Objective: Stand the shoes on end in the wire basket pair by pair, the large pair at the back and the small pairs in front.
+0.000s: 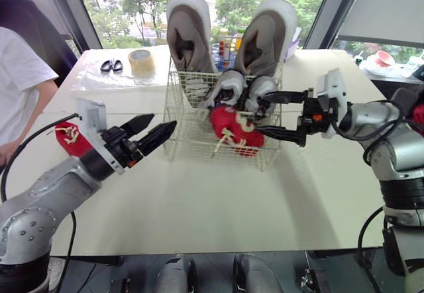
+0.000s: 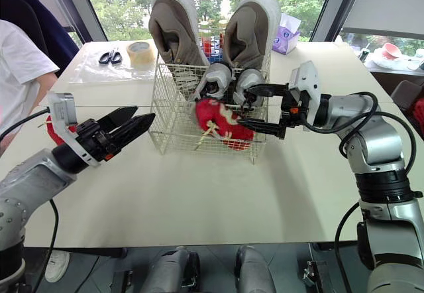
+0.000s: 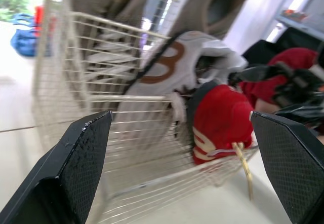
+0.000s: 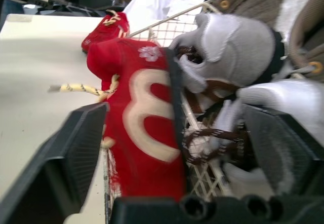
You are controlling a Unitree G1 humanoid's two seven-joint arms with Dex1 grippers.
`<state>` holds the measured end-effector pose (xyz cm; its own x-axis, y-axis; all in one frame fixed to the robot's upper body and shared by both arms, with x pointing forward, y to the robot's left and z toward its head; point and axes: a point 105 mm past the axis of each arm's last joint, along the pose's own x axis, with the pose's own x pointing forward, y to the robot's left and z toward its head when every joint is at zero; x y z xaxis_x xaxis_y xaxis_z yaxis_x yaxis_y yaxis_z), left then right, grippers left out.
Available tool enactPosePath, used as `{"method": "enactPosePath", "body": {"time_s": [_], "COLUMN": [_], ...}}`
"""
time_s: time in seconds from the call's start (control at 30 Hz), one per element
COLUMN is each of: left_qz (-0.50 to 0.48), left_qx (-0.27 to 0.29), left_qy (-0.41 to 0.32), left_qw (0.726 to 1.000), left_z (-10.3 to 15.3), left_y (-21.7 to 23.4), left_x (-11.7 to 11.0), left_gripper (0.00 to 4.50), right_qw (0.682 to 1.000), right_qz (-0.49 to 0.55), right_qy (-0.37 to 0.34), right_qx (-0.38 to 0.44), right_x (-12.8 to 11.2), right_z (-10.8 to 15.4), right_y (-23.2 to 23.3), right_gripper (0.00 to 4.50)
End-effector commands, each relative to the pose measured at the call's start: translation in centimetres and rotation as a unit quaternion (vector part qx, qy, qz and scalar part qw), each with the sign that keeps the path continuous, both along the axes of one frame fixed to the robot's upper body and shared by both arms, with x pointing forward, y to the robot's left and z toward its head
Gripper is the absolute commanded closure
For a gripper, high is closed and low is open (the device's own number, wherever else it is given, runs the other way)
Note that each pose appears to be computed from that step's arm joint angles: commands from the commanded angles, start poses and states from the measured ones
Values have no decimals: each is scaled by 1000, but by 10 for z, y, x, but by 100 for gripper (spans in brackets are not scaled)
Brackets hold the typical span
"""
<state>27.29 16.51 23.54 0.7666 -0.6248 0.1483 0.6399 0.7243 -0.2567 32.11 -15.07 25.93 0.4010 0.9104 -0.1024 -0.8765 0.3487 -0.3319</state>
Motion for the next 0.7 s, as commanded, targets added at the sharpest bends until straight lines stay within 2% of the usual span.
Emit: {"method": "enactPosePath", "body": {"time_s": [0.03,0.17,0.27,0.33,0.4,0.47,0.53,0.6,0.63,0.7], "left_qz": [32,83,122,143,184,281,365,438,484,531], "left_qx": [8,-16,-29,-63,-84,-64,-18,15,28,34], "left_qy": [-9,-24,-25,-39,-52,-36,33,99,136,192], "left_qw": [999,996,992,987,978,957,930,893,864,825], "left_z": [10,28,43,62,79,83,71,59,51,36], "left_y": [16,38,54,67,83,112,142,172,191,211], "left_x": [0,10,18,19,21,29,38,39,36,30], "left_gripper": [0,0,0,0,0,0,0,0,0,0], "right_qw": [999,997,992,989,984,977,967,958,954,950], "right_qz": [4,9,60,124,172,210,237,257,262,270], "right_qy": [-41,-47,-46,-35,-19,-1,8,18,19,19], "right_qx": [18,62,97,77,36,-27,-89,-128,-143,-158], "right_x": [-20,-32,-47,-65,-79,-90,-97,-100,-98,-93], "right_z": [40,72,98,103,98,84,69,60,56,53], "right_y": [-4,-4,7,25,39,50,54,52,51,49], "right_gripper": [6,6,6,6,6,6,6,6,6,6]}}
